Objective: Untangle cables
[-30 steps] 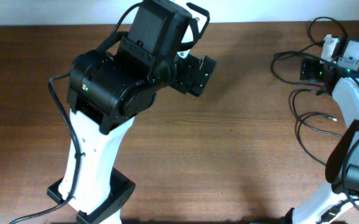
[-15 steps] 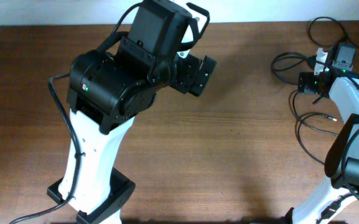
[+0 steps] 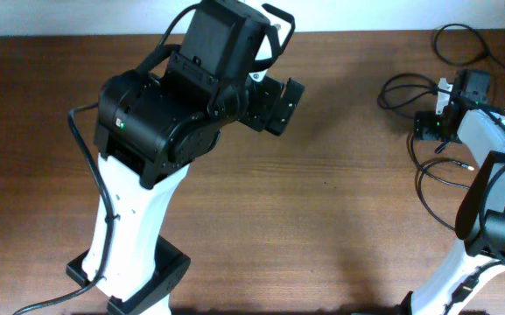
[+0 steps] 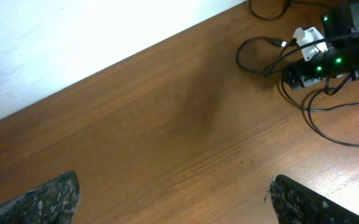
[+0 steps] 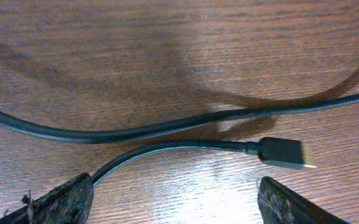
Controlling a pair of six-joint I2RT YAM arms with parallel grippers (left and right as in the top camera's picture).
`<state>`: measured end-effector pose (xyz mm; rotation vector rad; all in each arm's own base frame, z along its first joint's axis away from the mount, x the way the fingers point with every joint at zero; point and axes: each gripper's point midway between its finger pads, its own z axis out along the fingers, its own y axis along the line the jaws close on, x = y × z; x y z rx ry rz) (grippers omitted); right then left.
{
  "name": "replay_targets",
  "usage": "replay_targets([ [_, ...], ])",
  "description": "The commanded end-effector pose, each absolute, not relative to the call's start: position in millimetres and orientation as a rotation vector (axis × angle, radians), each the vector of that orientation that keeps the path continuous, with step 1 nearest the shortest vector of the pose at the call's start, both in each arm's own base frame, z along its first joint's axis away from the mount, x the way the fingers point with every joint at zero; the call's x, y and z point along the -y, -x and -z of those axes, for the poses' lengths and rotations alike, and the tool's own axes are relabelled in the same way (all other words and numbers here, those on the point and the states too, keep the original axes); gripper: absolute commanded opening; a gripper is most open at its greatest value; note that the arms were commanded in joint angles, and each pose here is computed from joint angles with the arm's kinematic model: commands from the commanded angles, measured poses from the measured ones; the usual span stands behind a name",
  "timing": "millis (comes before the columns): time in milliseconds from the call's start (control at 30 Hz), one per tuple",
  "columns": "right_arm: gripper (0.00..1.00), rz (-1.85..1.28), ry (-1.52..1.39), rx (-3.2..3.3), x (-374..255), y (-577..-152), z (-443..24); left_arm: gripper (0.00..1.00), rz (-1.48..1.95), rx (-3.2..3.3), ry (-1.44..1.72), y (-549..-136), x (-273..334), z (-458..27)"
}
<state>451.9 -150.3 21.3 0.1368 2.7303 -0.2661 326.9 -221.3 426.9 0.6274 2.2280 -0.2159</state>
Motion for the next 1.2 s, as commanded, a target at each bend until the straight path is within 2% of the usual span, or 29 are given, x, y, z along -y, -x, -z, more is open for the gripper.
replay_targets([
  [0,0.84,0.271,-0.167,-2.769,153.2,-443.7,-4.8,0.99,0.217,-2.220,-0.647,-324.5,220.9,-428.6],
  [300,0.84,0.279,-0.167,-2.732,155.4,-451.8,-8.3,0.99,0.218,-2.220,-0.647,-324.5,221.0,-428.6],
  [533,0.78,0.281,-0.167,-2.729,155.7,-452.6,-8.7,0.99,0.217,-2.220,-0.647,-324.5,221.0,-428.6],
  [700,0.82,0.284,-0.166,-2.716,156.7,-455.3,-9.7,0.99,0.222,-2.220,-0.650,-324.1,221.7,-428.5],
  [1067,0.82,0.277,-0.153,-2.759,156.1,-452.7,16.5,0.99,0.222,-2.220,-0.650,-323.9,221.9,-428.5],
  [1100,0.79,0.276,-0.153,-2.761,156.0,-452.3,17.5,0.99,0.222,-2.220,-0.650,-324.0,221.7,-428.5],
  [1133,0.72,0.276,-0.154,-2.766,155.9,-451.3,17.8,0.99,0.222,-2.220,-0.650,-324.0,221.7,-428.5],
  [1167,0.59,0.273,-0.153,-2.774,155.4,-449.5,18.9,0.99,0.222,-2.220,-0.650,-323.9,221.9,-428.5],
])
